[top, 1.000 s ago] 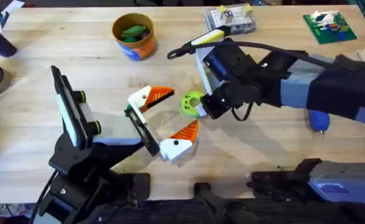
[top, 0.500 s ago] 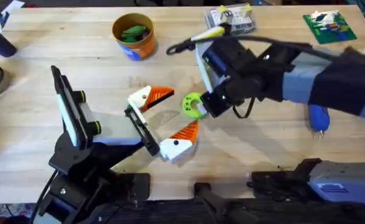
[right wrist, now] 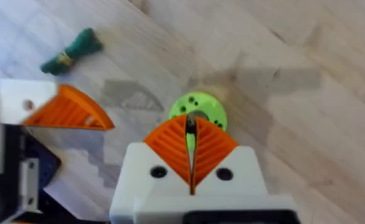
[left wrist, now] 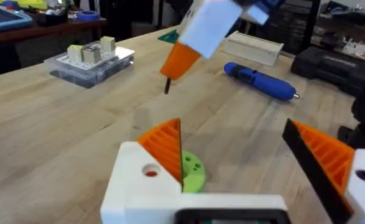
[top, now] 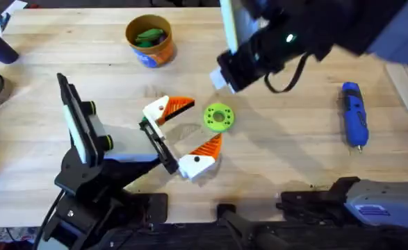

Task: Pick up the gripper from the table and insert it into the empty holder that is missing its gripper. Then pick up a screw, insert it into the mounting hole, and use the screwdriver to tighten it. Finally, clean up the table by picking up the vegetable and placing it into the bucket.

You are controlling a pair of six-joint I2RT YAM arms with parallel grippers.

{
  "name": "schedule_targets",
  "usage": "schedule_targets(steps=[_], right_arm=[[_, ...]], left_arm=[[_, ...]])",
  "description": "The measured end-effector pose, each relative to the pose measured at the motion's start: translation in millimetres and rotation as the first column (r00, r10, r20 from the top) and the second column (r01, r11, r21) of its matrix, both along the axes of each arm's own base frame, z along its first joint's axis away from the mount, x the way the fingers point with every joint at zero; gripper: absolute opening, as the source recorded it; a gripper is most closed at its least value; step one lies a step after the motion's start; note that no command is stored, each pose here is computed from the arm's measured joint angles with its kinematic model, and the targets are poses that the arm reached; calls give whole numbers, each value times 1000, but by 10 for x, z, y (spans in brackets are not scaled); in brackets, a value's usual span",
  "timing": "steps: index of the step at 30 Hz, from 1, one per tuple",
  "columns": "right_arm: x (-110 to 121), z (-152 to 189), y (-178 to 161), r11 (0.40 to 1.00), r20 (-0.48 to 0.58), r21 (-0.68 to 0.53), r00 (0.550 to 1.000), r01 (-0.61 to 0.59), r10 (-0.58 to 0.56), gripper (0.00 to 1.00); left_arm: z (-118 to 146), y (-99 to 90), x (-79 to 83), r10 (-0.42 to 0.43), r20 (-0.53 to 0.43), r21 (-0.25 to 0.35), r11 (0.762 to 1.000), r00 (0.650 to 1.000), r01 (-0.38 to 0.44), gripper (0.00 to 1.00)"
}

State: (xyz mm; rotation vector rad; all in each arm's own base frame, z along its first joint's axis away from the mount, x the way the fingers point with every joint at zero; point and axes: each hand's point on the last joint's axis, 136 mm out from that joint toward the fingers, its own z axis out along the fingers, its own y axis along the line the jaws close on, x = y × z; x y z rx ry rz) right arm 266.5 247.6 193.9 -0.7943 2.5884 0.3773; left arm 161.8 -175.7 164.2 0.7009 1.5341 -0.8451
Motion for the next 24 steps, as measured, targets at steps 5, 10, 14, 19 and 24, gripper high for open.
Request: schedule_targets(steps=[5, 10, 14, 19, 24], right_arm=[[31, 423, 91, 999, 51, 43, 999, -14, 12, 7], [-39, 701, 409, 994, 79, 67, 993, -91, 85, 7], [-158, 697, 691, 985, 63, 48, 984, -168, 165, 7], [-343, 594, 933, 968, 41, 22, 967, -251, 250, 7], [-516, 541, 1065, 951, 24, 21, 951, -309, 309, 7]], left_arm=[[0, 0, 0, 0, 0, 0, 1000, 1000, 0, 990], [0, 0, 1, 0, 0, 0, 1000, 1000, 0, 990], [0, 0, 0, 0, 0, 0, 1000, 1000, 0, 990], [0, 0, 1, 0, 0, 0, 1000, 1000, 0, 990], [0, 0, 0, 0, 0, 0, 1000, 1000, 0, 990]])
